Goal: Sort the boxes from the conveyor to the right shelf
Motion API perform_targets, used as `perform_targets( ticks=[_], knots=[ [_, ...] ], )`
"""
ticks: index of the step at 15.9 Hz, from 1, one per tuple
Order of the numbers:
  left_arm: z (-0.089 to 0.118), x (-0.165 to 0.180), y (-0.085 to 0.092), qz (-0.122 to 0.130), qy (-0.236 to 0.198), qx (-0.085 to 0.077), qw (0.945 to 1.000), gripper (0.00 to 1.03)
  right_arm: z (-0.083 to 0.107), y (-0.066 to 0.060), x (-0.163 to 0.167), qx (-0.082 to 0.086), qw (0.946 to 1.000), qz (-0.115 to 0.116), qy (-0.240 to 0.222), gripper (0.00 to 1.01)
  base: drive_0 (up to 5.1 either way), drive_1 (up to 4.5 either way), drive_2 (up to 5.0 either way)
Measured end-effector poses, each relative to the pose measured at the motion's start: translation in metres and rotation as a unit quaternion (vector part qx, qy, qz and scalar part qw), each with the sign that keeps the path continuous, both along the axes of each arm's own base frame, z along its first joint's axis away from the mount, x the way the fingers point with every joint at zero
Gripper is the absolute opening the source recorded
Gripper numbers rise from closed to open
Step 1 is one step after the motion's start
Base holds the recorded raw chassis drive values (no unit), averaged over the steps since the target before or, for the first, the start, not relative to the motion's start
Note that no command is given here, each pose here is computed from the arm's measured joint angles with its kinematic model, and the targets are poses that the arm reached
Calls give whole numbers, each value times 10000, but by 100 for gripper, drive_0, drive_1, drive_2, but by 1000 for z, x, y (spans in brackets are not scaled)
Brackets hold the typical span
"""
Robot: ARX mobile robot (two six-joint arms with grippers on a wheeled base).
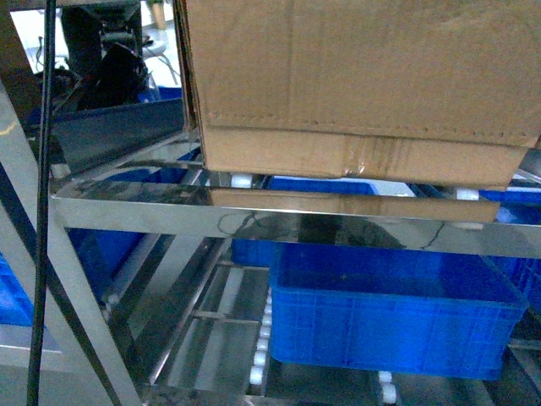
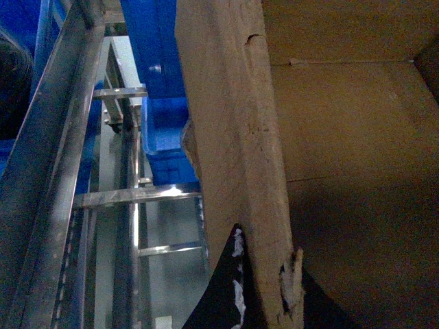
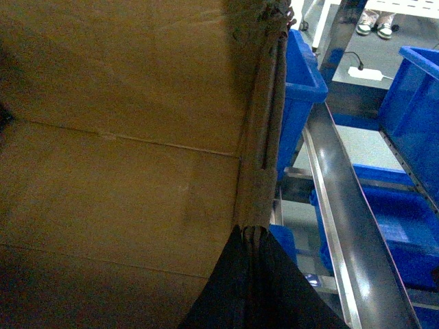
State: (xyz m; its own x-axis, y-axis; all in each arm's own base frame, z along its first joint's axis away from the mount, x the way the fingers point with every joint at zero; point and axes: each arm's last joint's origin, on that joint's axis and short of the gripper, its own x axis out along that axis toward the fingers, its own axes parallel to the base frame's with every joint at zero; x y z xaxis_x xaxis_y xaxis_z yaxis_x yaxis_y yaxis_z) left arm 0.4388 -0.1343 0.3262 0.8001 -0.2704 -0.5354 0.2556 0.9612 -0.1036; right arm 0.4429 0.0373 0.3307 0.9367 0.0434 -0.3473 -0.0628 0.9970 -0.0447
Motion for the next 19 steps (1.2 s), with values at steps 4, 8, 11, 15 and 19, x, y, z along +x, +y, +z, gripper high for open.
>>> perform_targets(
  ticks=[4, 8, 11, 15, 19],
  knots=[
    [1, 9, -2, -46, -14, -52, 10000, 14, 1, 0, 3, 52, 10000, -30, -13, 16, 0, 0, 0],
    [8, 11, -6, -245, -329, -251, 9988, 50, 7, 9, 4, 222, 9989, 74, -400, 53, 0, 0, 0],
    [15, 12, -8, -323, -506, -420, 9973, 83, 12, 15, 5, 397, 9973, 41, -620, 86, 0, 0, 0],
    [16, 16, -9, -339, -781, -500, 9951, 98, 14, 14, 6, 365, 9954, -118, -883, 98, 0, 0, 0],
    [21, -8, -4, -344, -1277, -480, 9901, 98, 11, 10, -21, 308, 9908, -225, -1295, 98, 0, 0, 0]
  ],
)
